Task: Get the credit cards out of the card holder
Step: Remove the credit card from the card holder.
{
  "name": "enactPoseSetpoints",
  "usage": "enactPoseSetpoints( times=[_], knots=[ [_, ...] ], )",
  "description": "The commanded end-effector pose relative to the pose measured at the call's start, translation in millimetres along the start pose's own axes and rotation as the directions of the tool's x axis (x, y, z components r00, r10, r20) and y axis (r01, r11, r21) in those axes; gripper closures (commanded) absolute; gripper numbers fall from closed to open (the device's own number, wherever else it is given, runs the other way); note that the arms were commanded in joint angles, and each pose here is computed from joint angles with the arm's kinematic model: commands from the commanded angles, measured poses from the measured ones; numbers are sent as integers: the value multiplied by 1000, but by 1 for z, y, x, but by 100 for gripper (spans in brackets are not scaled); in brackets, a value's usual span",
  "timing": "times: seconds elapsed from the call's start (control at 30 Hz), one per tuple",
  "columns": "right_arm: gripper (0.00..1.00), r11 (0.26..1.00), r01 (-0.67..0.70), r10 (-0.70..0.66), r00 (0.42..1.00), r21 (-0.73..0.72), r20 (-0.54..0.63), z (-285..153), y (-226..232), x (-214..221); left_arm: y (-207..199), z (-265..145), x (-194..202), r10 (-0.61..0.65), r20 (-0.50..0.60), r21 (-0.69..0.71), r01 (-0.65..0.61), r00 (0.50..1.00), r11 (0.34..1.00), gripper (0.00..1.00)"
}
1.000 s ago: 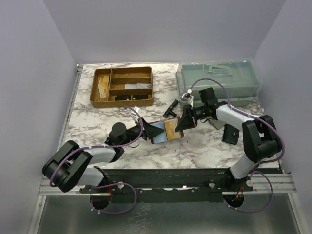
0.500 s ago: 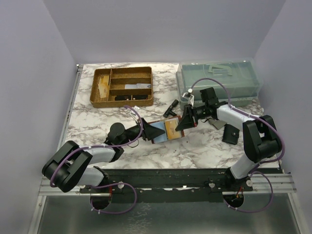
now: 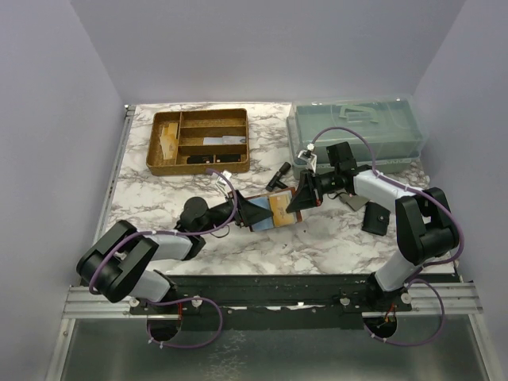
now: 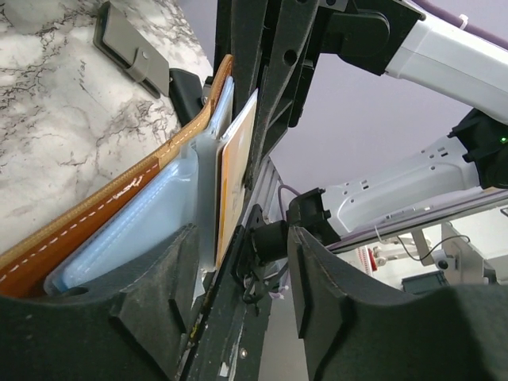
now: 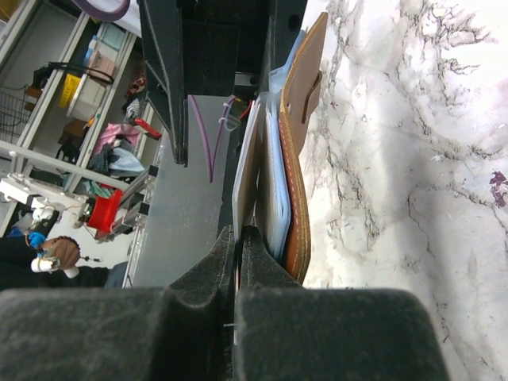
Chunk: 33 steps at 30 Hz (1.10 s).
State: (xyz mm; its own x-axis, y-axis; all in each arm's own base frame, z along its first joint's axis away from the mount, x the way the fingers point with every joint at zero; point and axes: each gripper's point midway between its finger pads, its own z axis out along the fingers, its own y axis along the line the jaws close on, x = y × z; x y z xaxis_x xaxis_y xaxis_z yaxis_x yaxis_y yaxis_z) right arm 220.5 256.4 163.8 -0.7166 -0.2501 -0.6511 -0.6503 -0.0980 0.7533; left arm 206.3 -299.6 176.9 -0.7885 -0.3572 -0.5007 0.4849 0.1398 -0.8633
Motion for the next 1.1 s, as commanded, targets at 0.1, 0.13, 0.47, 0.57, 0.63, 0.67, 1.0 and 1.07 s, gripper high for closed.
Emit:
enactPoseSetpoints(
  times=[0.1,0.13,0.47,0.57,0.63,0.67,1.0,1.07],
  knots=[
    [100,998,23,-22,1000,-58,9,0,9,-5,0,8,-3,12,10,4,-12,1000,1000,44],
    [100,998,22,-21,1000,-58,9,0,9,-5,-3,10,-3,16,3,16,-16,1000,1000,44],
    [100,998,7,-7,1000,-54,6,0,6,-4,-10,22,1,0,-29,64,2,1000,998,47],
    [100,998,-3,4,1000,-57,5,1,5,-2,-7,24,4,-11,-32,62,13,999,998,49],
    [100,998,-11,11,1000,-54,4,1,3,-1,-8,26,3,-20,-27,72,22,999,997,53],
    [100,999,-13,13,1000,-48,4,1,1,-2,-9,26,3,-21,-27,80,23,999,997,56],
    [99,1000,-20,20,1000,-17,-2,1,-5,1,-6,32,-2,-37,2,92,36,999,995,81],
    [98,1000,-20,20,1000,-21,-1,1,-4,0,-4,33,-3,-39,12,84,37,999,996,81]
  ],
)
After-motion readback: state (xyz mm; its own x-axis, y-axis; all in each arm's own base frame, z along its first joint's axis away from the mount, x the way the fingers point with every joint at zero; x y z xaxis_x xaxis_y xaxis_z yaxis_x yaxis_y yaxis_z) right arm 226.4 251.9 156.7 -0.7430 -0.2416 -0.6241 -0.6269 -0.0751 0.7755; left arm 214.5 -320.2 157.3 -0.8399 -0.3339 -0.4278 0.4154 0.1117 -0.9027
